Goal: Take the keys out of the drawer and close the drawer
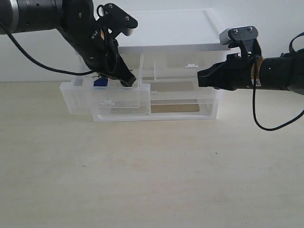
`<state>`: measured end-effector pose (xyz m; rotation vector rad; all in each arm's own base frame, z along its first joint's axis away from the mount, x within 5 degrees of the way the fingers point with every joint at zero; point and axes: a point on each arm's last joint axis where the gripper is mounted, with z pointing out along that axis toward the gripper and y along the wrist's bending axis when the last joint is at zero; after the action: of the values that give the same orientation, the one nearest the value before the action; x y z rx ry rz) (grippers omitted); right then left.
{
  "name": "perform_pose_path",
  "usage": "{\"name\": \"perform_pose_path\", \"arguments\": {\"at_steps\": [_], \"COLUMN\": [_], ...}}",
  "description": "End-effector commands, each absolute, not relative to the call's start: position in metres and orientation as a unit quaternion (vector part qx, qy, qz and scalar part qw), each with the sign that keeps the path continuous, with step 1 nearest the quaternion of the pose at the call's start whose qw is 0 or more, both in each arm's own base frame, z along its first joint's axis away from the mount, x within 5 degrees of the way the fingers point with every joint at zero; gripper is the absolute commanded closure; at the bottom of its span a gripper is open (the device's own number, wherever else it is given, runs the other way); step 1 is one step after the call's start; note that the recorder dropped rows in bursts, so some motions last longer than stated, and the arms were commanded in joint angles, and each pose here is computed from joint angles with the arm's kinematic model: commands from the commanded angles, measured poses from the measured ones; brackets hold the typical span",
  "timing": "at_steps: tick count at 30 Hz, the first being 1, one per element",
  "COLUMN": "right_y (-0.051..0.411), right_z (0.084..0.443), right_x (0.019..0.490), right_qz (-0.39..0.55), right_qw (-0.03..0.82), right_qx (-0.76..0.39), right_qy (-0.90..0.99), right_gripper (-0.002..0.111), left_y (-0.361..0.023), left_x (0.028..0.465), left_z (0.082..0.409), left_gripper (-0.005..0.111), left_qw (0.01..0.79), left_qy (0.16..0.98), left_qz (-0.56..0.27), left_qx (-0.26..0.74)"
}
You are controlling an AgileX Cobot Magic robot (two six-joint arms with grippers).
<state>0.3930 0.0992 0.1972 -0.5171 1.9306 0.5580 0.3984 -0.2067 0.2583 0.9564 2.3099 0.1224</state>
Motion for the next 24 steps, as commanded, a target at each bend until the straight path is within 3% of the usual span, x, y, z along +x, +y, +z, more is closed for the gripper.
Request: {"name": "perform_pose_path", "arguments": {"at_steps": [1,11,15,18,21,23,24], "right_y": [0.086,0.086,0.086,0.086,0.086,0.086,0.086], "right_z": [0.201,0.201,0.201,0.201,0.201,0.201,0.201], "right_x": [0.402,0.402,0.402,0.402,0.402,0.402,0.402], "right_qz": [0.21,0.21,0.21,0.21,0.21,0.21,0.21], "right_qw": [0.517,0.517,0.517,0.517,0.517,0.517,0.517], "right_qx": [-0.158,-0.158,-0.158,-0.158,-0.158,-0.158,-0.158], "right_qy": [0.815,0.815,0.815,0.815,0.815,0.815,0.815], "right_gripper": [0.108,0.108,0.108,0.108,0.108,0.108,0.108], "left_y": [-0.206,-0.206,-0.204,-0.203,-0.205,-0.207,-0.208], "left_x": [0.397,0.375,0.375,0.379,0.382,0.384,0.389], "left_z": [0.256,0.291,0.294,0.288,0.281,0.276,0.269], "left_gripper": [0.102,0.102,0.1,0.08,0.044,0.033,0.036], "left_qw": [0.297,0.306,0.304,0.301,0.298,0.296,0.298], "left_qy": [0.882,0.873,0.897,0.909,0.911,0.915,0.918], "left_qz": [0.046,-0.005,-0.023,-0.024,-0.028,-0.033,-0.034], "left_qx": [0.364,0.379,0.321,0.288,0.285,0.27,0.259]}}
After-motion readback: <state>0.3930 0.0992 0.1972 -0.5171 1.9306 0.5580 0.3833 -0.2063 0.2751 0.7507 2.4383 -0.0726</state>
